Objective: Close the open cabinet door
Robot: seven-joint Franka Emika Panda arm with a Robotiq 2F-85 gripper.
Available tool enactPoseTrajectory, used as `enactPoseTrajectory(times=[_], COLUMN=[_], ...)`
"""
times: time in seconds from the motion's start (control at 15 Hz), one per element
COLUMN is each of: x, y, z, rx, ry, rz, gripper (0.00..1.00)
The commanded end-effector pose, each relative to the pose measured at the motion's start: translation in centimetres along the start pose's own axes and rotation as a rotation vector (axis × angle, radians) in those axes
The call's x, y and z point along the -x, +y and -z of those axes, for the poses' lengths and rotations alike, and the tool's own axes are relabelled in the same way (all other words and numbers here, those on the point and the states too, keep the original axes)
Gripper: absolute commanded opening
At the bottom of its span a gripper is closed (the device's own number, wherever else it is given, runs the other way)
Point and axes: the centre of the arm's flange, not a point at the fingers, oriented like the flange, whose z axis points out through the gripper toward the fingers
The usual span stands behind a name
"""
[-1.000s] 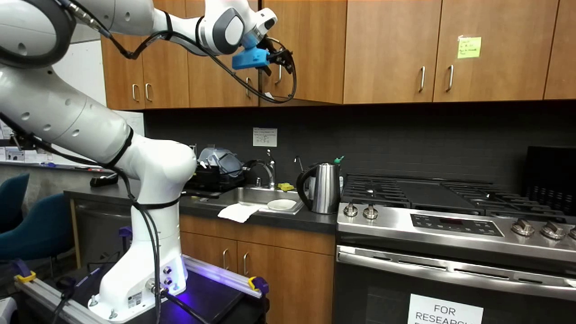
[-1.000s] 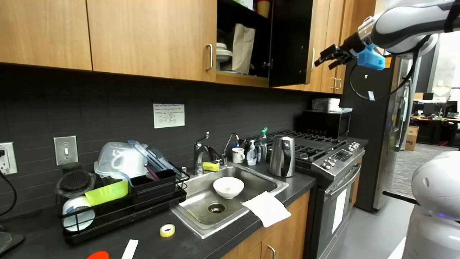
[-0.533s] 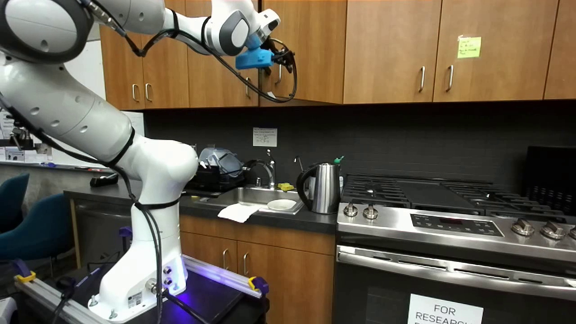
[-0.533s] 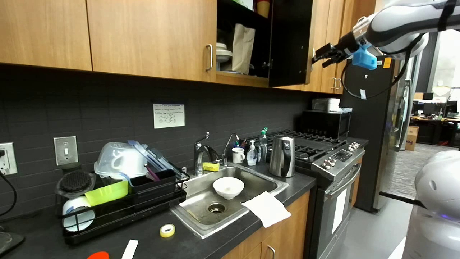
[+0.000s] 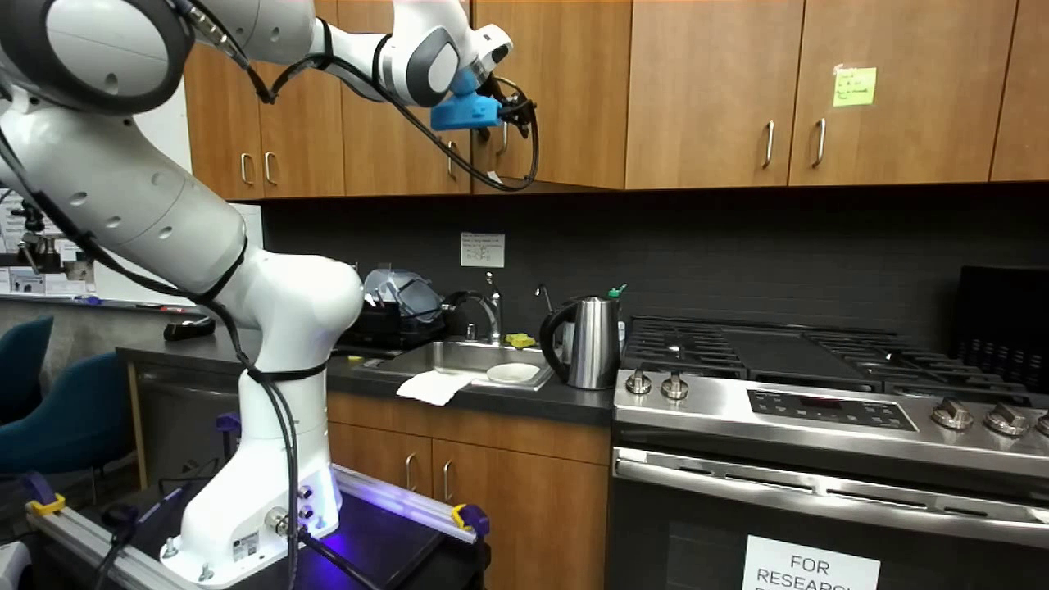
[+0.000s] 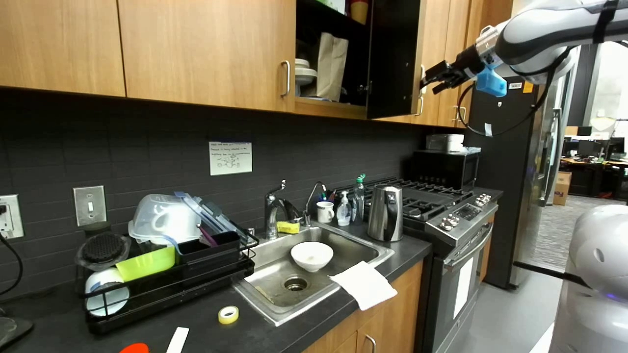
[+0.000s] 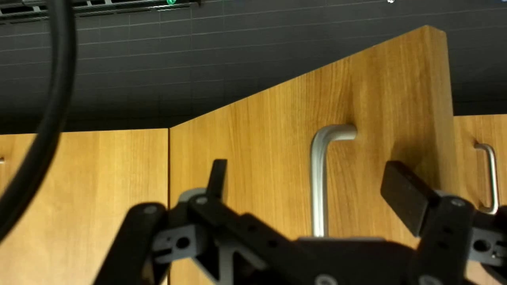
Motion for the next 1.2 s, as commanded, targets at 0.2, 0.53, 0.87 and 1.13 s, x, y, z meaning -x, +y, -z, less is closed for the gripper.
enactPoseTrajectory(times=[0.2,0.53,0.87,1.13], x=[-0.7,-1.3,-1.5,-2.2], y=[-0.4,-1.8,-3.3,-4.5], z=[-0.6,-2.2,-4.1,-5.7], rx=[-0.040,-0.078,-0.118,-0.128], ry=[0.029,0.024,0.008,-0.021], rz=[0.027,0.044,0.058,0.077], gripper=[1.00,1.00,1.00,0.74])
